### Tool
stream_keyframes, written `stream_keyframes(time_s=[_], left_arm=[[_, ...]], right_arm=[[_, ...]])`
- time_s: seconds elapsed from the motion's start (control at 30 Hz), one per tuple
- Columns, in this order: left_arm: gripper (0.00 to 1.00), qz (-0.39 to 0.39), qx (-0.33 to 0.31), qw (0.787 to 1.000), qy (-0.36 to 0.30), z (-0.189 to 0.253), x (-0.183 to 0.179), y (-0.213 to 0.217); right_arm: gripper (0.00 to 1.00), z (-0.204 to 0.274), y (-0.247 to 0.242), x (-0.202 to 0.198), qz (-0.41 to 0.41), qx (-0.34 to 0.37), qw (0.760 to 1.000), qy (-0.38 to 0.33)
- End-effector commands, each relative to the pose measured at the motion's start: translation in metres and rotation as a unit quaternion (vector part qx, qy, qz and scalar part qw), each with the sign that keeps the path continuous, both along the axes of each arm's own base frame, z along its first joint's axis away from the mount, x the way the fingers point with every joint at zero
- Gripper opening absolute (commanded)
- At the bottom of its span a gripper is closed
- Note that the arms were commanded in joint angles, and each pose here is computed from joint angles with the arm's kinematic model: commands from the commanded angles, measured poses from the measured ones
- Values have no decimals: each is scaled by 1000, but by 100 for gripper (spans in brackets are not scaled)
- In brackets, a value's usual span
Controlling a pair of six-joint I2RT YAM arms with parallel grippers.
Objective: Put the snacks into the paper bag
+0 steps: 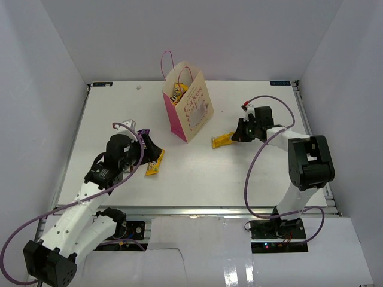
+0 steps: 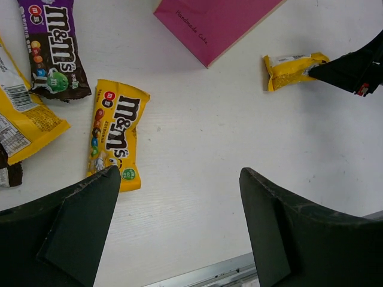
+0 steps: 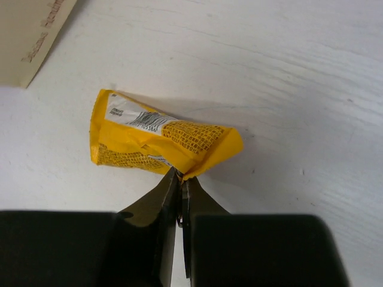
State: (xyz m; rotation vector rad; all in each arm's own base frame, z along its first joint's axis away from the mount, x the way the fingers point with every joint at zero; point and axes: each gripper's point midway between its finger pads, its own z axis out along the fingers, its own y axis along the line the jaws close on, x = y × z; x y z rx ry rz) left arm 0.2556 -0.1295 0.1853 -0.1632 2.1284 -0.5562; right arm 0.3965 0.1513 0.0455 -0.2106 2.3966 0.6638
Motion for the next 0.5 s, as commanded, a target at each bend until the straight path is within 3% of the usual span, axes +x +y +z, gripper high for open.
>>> stream_keyframes(time_s=[0.0, 0.17, 0.23, 0.33, 0.4, 0.47], left_arm=[[91, -29, -10, 1000, -5, 2, 0, -10], [91, -35, 15, 999, 21, -24, -3, -6], [91, -36, 25, 999, 28, -30, -2, -5], [91, -33, 37, 998, 34, -33, 2, -4], [90, -33, 47, 998, 38, -33, 6, -3], [90, -23, 61, 997, 32, -29, 13, 0]], right_arm=[[8, 53, 11, -1, 117, 3, 985, -128], [8, 122, 20, -25, 276, -27, 928, -249], [8, 165, 20, -23, 291, -42, 909, -295], [8, 233, 21, -10, 284, -59, 884, -367], [8, 262, 22, 3, 253, -53, 888, -380], [8, 317, 26, 18, 223, -47, 876, -424]])
